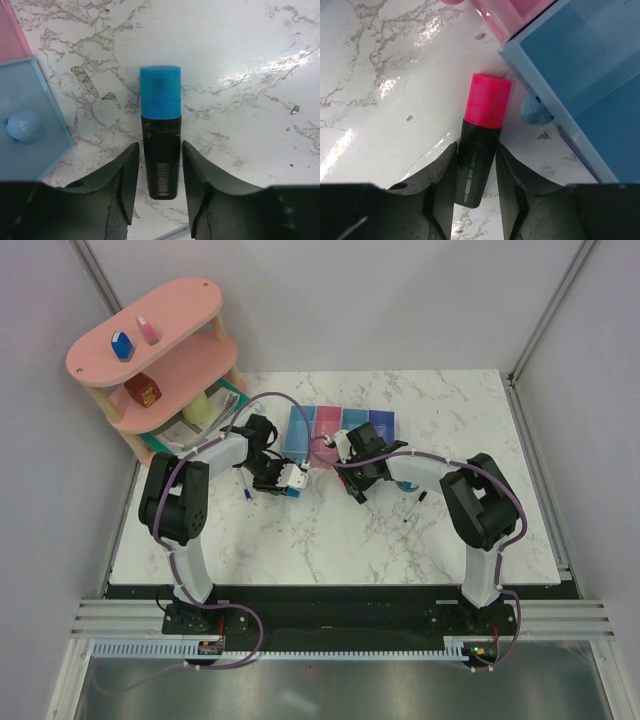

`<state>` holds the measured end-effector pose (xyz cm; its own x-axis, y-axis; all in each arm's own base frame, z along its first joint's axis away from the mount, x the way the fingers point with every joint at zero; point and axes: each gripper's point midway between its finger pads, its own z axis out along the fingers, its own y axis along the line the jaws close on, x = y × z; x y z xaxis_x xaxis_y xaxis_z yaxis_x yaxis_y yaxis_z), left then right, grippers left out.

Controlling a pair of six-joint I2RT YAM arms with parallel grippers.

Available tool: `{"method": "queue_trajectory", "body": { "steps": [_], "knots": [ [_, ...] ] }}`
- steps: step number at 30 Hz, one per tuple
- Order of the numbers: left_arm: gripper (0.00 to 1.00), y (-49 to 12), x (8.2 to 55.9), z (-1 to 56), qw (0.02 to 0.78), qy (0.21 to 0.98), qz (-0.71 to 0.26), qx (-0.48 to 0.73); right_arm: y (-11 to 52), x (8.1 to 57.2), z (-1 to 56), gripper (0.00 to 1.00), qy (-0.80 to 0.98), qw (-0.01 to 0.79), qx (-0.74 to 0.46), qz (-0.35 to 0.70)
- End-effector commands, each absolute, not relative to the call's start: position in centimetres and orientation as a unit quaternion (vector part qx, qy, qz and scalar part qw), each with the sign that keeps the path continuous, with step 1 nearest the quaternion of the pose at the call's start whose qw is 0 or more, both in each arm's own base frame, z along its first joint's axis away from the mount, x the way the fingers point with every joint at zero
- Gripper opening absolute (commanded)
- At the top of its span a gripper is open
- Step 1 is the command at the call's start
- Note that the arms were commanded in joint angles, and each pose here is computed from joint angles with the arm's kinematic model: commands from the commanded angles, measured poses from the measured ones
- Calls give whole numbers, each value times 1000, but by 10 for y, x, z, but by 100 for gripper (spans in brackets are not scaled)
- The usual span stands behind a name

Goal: Sort the stationery into containers
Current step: Pick up the pen from the center of the board.

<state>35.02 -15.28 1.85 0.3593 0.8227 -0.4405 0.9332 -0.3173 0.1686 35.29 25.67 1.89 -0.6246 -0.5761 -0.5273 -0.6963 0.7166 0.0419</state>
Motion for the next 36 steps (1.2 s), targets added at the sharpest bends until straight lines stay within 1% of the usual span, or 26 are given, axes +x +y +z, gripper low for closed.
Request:
{"method": "queue_trajectory", "body": {
  "steps": [1,2,4,5,6,7,8,9,10,11,12,13,19,23,29,36],
  "knots": [
    [41,-148,318,-2,148,551,-160,806,242,334,0,33,906,216,-354,87],
    [38,-149,317,-2,147,552,-160,805,241,333,-1,26,906,216,-354,83],
    [31,-149,311,-4,139,559,-164,801,238,332,-1,21,907,217,-353,76],
    [30,-149,308,-5,136,561,-167,800,238,331,-1,17,906,217,-355,72],
    [28,-149,305,-6,130,565,-167,798,236,329,-2,16,907,215,-355,71],
    [25,-149,299,-8,124,564,-171,798,236,327,-3,12,907,212,-357,70],
    [22,-149,296,-8,121,565,-171,798,235,325,-4,6,908,207,-358,68],
    [19,-150,294,-8,118,568,-170,796,235,321,-6,3,908,202,-361,66],
    [14,-150,287,-10,111,568,-175,796,235,318,-6,0,907,200,-364,67],
    [10,-151,284,-9,111,568,-175,796,235,316,-7,0,907,198,-367,66],
    [3,-152,280,-8,107,572,-178,794,235,314,-7,0,906,196,-371,64],
    [2,-153,274,-10,102,571,-182,794,234,313,-6,0,905,196,-372,61],
    [2,-155,250,-8,80,580,-198,786,241,316,12,0,898,215,-380,63],
    [2,-158,246,-2,80,593,-201,775,247,318,26,0,890,228,-390,68],
    [2,-170,253,20,102,627,-213,742,256,320,51,0,878,247,-400,88],
    [2,-199,267,66,160,659,-246,693,265,320,79,0,868,267,-404,112]
  ]
}}
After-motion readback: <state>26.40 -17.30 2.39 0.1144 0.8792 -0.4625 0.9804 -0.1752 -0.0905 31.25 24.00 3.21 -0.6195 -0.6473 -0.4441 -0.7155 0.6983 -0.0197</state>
